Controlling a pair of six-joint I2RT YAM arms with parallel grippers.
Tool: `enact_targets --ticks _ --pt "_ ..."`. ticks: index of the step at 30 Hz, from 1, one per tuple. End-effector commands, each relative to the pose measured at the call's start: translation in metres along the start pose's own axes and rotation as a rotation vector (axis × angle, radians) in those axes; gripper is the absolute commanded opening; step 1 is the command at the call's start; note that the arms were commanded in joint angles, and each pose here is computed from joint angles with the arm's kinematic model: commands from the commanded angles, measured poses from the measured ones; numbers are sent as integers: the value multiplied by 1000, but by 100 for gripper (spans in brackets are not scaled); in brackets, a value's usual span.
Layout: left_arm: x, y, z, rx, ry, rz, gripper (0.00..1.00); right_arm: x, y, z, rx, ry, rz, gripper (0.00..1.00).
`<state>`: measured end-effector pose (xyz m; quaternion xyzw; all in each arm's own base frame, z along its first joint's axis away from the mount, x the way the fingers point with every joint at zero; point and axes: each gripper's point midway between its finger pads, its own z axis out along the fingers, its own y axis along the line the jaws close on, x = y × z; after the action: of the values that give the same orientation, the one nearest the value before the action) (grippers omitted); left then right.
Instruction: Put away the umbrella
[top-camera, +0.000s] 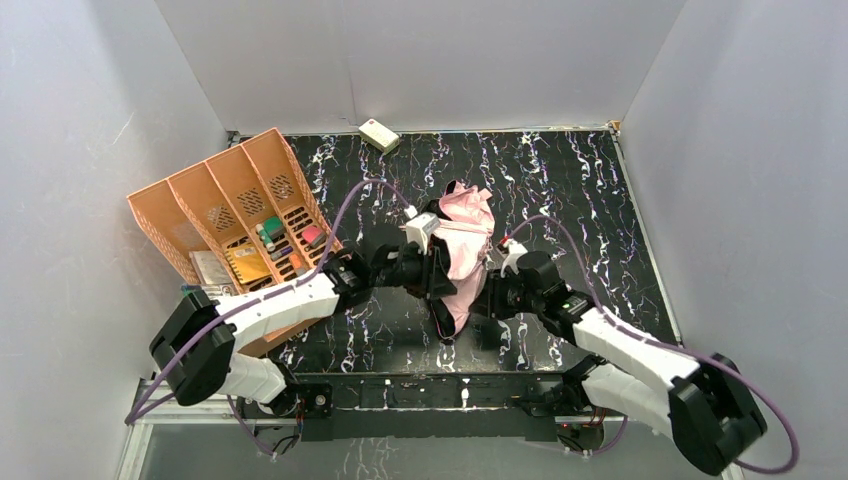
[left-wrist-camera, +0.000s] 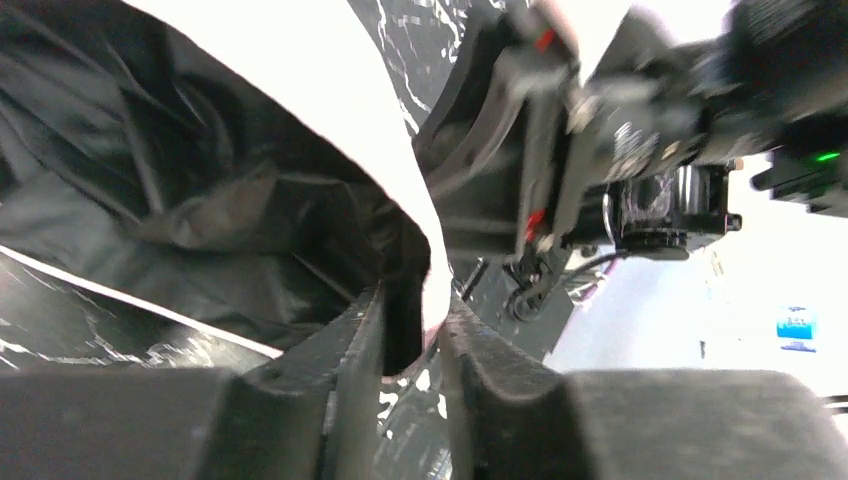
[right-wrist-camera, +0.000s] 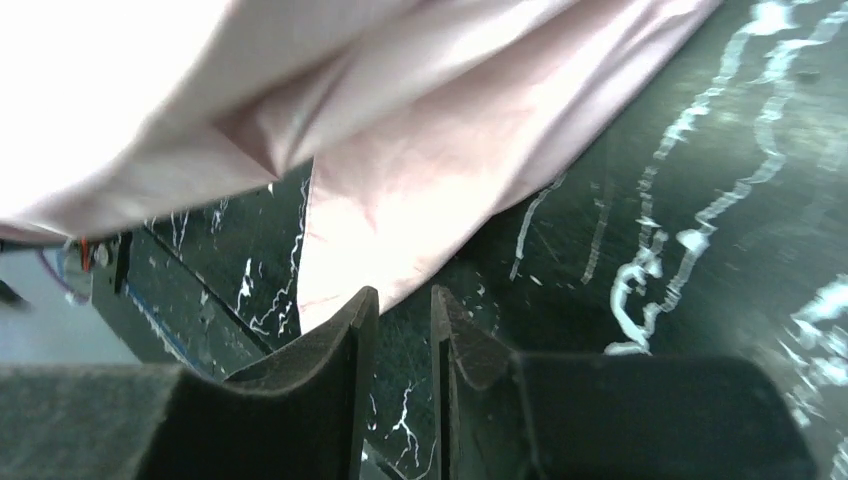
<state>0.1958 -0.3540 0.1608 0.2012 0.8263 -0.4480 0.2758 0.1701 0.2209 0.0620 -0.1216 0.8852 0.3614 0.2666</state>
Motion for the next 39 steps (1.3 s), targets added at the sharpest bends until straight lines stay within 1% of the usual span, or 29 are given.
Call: enact_targets --ticks 1,2,4,7,10,14,17,19,24,28,32,35,39 --pt "15 -13 -6 76 -30 39 30 -37 -11 -35 212 -115 62 35" --pt "21 -14 -6 89 -22 40 38 -45 -11 -43 243 -136 70 35" --pt "30 -14 -4 100 -5 45 49 -61 -11 -56 299 -189 79 35" --pt "40 -14 0 120 25 62 62 -85 4 -68 274 -257 71 35" --pt "53 -10 8 126 75 67 71 -108 29 -72 185 -306 33 35" --pt "73 -4 17 127 145 65 78 -130 68 -65 10 -314 -57 34" --pt "87 0 22 121 193 68 79 -136 88 -57 -92 -289 -103 31" --pt "94 3 24 113 216 73 77 -138 94 -49 -130 -275 -110 30" --pt "110 6 29 97 273 95 79 -130 87 -24 -145 -215 -82 30" --pt "119 6 32 92 303 106 83 -115 81 -5 -174 -167 -36 25" --pt "126 6 35 87 324 117 85 -99 64 10 -150 -144 39 13" --pt "129 6 35 79 331 126 86 -87 52 20 -122 -120 74 11" --pt "133 8 34 69 338 133 86 -69 32 31 -63 -76 101 10"
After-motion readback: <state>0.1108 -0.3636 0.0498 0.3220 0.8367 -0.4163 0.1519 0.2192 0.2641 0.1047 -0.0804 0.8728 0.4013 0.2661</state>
